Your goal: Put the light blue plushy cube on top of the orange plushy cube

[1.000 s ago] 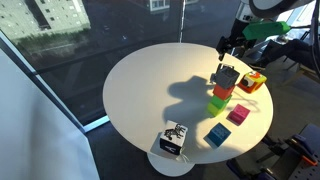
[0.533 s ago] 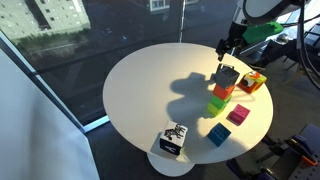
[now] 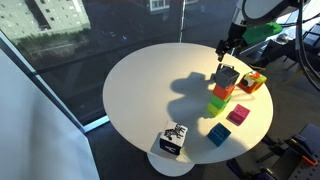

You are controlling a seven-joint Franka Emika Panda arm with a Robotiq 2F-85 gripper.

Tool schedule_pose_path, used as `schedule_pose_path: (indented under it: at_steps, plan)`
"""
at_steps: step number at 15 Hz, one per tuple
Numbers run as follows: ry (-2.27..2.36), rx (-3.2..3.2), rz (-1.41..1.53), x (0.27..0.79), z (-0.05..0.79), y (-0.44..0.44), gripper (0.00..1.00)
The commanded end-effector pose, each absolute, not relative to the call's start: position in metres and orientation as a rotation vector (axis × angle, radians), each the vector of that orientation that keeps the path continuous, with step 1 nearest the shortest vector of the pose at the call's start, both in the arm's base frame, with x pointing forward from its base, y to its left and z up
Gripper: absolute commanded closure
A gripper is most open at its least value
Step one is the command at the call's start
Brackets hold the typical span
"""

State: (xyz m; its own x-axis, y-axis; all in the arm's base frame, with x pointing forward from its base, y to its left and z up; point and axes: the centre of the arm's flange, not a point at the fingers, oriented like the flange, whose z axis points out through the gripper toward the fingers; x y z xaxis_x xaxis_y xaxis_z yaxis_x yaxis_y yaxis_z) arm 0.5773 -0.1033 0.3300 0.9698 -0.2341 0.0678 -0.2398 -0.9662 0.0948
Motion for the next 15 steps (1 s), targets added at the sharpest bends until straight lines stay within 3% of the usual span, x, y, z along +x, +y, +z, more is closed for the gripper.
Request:
schedule_pose_path:
  at_steps: [1, 15]
  plan:
    - [-0.364, 3.016, 0.085, 0.577, 0.33, -0.103, 0.0]
    - [-0.299, 3.011, 0.093, 0.583, 0.309, -0.139, 0.0]
